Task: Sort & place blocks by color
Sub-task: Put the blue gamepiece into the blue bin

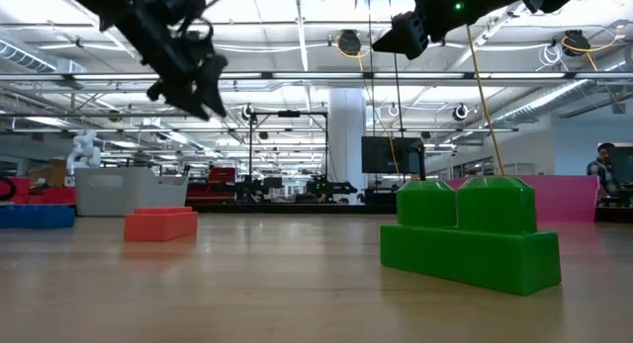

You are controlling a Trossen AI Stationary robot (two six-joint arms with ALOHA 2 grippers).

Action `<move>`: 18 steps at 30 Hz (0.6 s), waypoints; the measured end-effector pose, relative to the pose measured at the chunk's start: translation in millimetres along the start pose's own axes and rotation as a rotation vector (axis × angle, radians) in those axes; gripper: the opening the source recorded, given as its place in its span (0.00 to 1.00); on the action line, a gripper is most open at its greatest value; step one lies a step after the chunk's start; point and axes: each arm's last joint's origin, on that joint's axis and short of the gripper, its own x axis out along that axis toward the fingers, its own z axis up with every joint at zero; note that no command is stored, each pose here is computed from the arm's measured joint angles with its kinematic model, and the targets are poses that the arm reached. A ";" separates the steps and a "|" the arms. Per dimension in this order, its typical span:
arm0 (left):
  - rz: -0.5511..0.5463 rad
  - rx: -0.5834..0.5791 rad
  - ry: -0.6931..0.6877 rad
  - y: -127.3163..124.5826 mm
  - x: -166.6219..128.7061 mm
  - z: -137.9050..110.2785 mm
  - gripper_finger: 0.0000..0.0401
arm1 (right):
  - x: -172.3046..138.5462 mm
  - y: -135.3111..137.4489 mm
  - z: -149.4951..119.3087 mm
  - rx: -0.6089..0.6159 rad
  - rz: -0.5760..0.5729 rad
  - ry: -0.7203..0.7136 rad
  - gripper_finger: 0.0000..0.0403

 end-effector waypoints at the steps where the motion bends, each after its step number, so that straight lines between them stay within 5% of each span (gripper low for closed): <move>1: -0.035 0.010 -0.016 -6.1 -5.3 2.5 0.58 | -0.2 -0.5 0.3 0.002 -0.003 -0.001 0.67; 7: -0.234 0.146 -0.003 -43.7 -25.6 -5.7 0.53 | -4.3 -9.6 3.9 0.009 -0.036 -0.014 0.67; 13: -0.333 0.117 0.141 -68.2 -44.7 -30.5 0.50 | -15.9 -21.4 7.8 0.001 -0.030 -0.031 0.67; 18: -0.317 0.115 0.269 -72.7 -54.9 -48.5 0.46 | -25.1 -19.0 5.0 0.102 0.156 -0.140 0.67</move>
